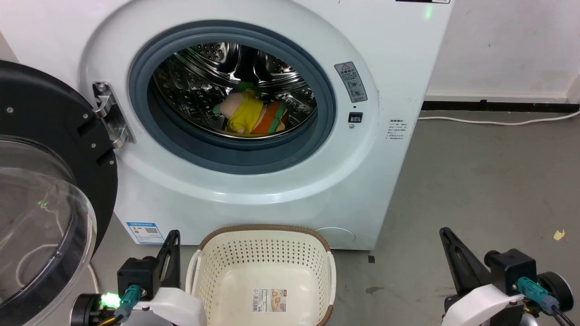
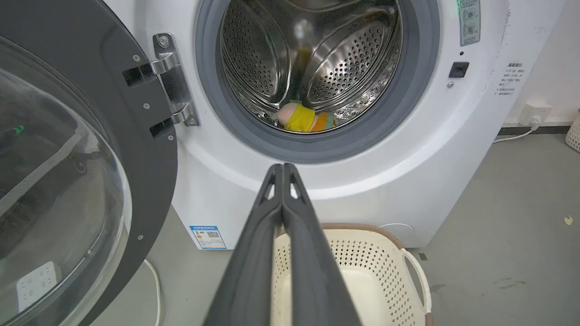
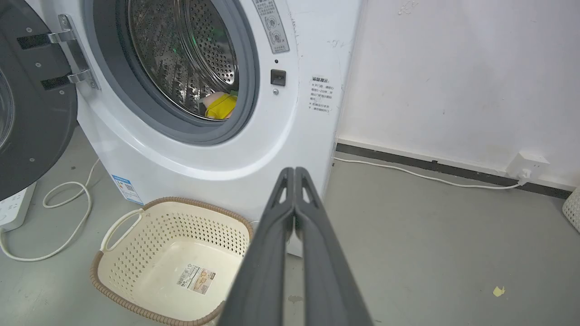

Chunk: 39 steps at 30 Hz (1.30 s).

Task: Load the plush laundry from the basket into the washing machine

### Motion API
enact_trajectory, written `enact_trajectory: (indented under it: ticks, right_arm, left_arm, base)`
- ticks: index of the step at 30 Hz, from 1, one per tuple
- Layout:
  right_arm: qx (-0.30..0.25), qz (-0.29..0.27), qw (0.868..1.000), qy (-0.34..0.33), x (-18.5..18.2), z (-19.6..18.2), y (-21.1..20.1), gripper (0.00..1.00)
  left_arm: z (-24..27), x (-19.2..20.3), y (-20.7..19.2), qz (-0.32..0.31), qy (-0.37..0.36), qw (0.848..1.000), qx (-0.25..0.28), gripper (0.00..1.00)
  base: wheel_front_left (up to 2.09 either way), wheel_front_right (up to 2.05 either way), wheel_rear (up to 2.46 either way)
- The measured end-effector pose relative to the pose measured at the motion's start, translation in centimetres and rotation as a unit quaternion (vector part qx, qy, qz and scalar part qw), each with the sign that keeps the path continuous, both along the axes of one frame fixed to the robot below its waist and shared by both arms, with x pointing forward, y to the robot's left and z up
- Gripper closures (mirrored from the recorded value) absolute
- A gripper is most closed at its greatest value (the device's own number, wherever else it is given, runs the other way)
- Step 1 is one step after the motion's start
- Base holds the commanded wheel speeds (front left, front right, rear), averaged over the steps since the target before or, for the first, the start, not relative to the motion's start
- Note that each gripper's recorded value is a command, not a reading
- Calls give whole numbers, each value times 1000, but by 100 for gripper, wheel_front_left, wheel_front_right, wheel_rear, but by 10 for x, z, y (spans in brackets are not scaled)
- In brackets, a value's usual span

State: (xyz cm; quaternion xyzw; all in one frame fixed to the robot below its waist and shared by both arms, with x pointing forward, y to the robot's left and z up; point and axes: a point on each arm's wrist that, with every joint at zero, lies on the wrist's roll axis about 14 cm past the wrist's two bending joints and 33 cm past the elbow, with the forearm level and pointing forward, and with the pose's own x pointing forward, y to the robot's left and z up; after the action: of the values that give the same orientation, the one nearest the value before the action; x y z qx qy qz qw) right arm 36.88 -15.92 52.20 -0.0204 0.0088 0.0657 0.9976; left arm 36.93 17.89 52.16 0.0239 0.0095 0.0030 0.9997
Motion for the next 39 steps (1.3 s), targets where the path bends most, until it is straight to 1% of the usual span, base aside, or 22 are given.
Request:
enact_trajectory:
  ticks: [39]
  right_arm:
    - [0,0,1000,0,0,0,0,100]
  left_arm:
    - [0,0,0,0,0,1000,0,100]
  base:
    - [0,0,0]
